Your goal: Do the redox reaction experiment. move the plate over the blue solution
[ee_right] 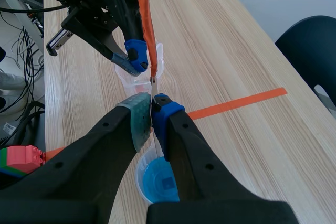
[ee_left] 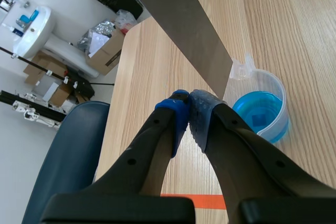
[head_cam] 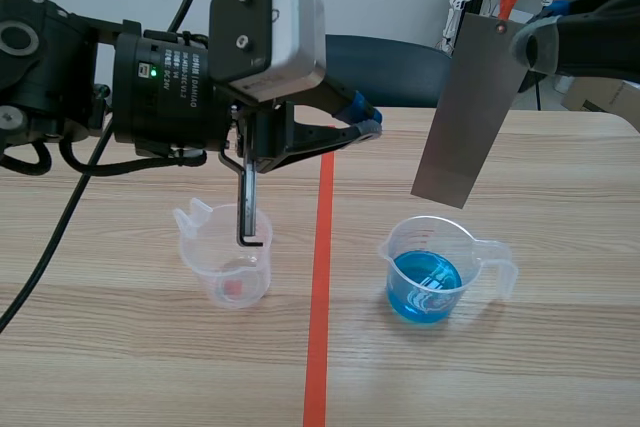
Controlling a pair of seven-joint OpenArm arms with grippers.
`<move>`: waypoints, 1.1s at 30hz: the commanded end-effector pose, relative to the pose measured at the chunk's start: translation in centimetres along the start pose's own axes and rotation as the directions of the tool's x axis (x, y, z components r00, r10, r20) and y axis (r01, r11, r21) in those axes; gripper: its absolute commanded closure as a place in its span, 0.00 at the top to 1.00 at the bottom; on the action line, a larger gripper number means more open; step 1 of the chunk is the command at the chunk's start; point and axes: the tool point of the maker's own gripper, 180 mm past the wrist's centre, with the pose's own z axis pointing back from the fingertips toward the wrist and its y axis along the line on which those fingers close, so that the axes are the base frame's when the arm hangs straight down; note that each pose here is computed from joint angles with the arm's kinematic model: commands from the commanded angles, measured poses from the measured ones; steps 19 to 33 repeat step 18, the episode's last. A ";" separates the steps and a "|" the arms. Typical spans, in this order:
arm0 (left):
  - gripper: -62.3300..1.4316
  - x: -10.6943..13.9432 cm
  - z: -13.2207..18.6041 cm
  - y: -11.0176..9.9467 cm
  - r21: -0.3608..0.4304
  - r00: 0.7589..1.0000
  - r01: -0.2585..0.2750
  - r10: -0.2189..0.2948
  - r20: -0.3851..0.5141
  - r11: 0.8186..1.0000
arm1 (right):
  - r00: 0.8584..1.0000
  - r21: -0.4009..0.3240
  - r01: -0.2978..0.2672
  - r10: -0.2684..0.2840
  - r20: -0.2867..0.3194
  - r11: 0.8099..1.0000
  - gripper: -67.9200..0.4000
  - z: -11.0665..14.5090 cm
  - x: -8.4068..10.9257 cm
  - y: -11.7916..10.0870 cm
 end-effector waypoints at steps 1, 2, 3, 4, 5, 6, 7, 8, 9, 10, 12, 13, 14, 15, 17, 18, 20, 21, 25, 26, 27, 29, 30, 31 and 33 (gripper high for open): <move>0.07 0.7 0.0 0.6 0.019 1.000 0.007 -0.007 0.027 1.000 | 0.999 -0.002 -0.026 0.026 0.033 1.000 0.01 0.3 1.5 -0.2; 0.07 0.7 0.0 0.6 0.019 1.000 0.007 -0.007 0.027 1.000 | 0.999 -0.002 -0.026 0.026 0.033 1.000 0.01 0.3 1.5 -0.2; 0.07 0.7 0.0 0.6 0.019 1.000 0.007 -0.007 0.027 1.000 | 0.999 -0.002 -0.026 0.026 0.031 1.000 0.01 0.3 1.4 -0.2; 0.07 0.7 0.0 0.6 0.019 1.000 0.007 -0.007 0.027 1.000 | 0.999 -0.002 -0.026 0.026 0.030 1.000 0.01 0.3 1.4 -0.2; 0.07 0.7 0.0 0.6 0.019 1.000 0.007 -0.007 0.027 1.000 | 0.999 -0.002 -0.026 0.026 0.030 1.000 0.01 0.3 1.4 -0.2; 0.07 0.7 0.0 0.6 0.019 1.000 0.007 -0.007 0.027 1.000 | 0.999 -0.002 -0.026 0.026 0.030 1.000 0.01 0.3 1.4 -0.2; 0.07 0.7 0.0 0.6 0.019 1.000 0.007 -0.007 0.027 1.000 | 0.999 -0.002 -0.026 0.026 0.030 1.000 0.01 0.3 1.4 -0.2; 0.06 0.7 0.0 0.6 0.019 1.000 0.007 -0.007 0.027 1.000 | 0.999 -0.002 -0.026 0.026 0.030 1.000 0.01 0.3 1.4 -0.2; 0.07 0.7 0.0 0.6 0.019 1.000 0.007 -0.007 0.027 1.000 | 0.999 -0.002 -0.026 0.026 0.030 1.000 0.01 0.3 1.4 -0.2; 0.07 0.7 0.0 0.6 0.019 1.000 0.007 -0.007 0.027 1.000 | 0.999 -0.002 -0.026 0.026 0.030 1.000 0.01 0.3 1.4 -0.2; 0.07 0.7 0.0 0.6 0.019 1.000 0.007 -0.007 0.027 1.000 | 0.999 -0.002 -0.026 0.026 0.029 1.000 0.01 0.3 1.4 -0.2; 0.07 0.7 0.0 0.6 0.019 1.000 0.007 -0.007 0.027 1.000 | 0.999 -0.002 -0.027 0.027 0.029 1.000 0.01 0.3 1.4 -0.2; 0.07 0.7 0.0 0.6 0.019 1.000 0.007 -0.007 0.027 1.000 | 0.999 -0.001 -0.029 0.029 0.027 1.000 0.01 0.3 1.3 -0.2; 0.07 0.7 0.0 0.6 0.019 1.000 0.007 -0.007 0.027 1.000 | 0.999 -0.001 -0.029 0.029 0.027 1.000 0.01 0.3 1.3 -0.2; 0.07 0.7 0.0 0.6 0.019 1.000 0.007 -0.007 0.027 1.000 | 0.999 -0.001 -0.029 0.029 0.027 1.000 0.01 0.3 1.3 -0.2; 0.07 0.7 0.0 0.6 0.019 1.000 0.007 -0.007 0.027 1.000 | 0.999 -0.001 -0.029 0.029 0.027 1.000 0.01 0.3 1.3 -0.2; 0.07 0.7 0.0 0.6 0.019 1.000 0.007 -0.007 0.027 1.000 | 0.999 -0.001 -0.029 0.029 0.027 1.000 0.01 0.3 1.3 -0.2; 0.07 0.7 0.0 0.6 0.019 1.000 0.007 -0.007 0.027 1.000 | 0.999 -0.001 -0.029 0.029 0.027 1.000 0.01 0.3 1.3 -0.2; 0.07 0.7 0.0 0.6 0.019 1.000 0.007 -0.007 0.027 1.000 | 0.999 -0.001 -0.029 0.029 0.027 1.000 0.01 0.3 1.3 -0.2; 0.07 0.7 0.0 0.6 0.019 1.000 0.007 -0.007 0.027 1.000 | 0.999 -0.001 -0.029 0.029 0.027 1.000 0.01 0.3 1.3 -0.2; 0.07 0.7 0.0 0.6 0.019 1.000 0.007 -0.007 0.027 1.000 | 0.999 -0.001 -0.029 0.029 0.027 1.000 0.01 0.3 1.3 -0.2; 0.07 0.7 0.0 0.6 0.019 1.000 0.007 -0.007 0.027 1.000 | 0.999 -0.001 -0.029 0.029 0.027 1.000 0.01 0.3 1.3 -0.2; 0.07 0.7 0.0 0.6 0.019 1.000 0.007 -0.007 0.027 1.000 | 0.999 -0.001 -0.029 0.029 0.027 1.000 0.01 0.3 1.3 -0.2; 0.07 0.7 0.0 0.6 0.019 1.000 0.007 -0.007 0.027 1.000 | 0.999 -0.001 -0.029 0.029 0.027 1.000 0.01 0.3 1.3 -0.2; 0.07 0.7 0.0 0.6 0.019 1.000 0.007 -0.007 0.027 1.000 | 0.999 -0.001 -0.029 0.029 0.027 1.000 0.01 0.3 1.3 -0.2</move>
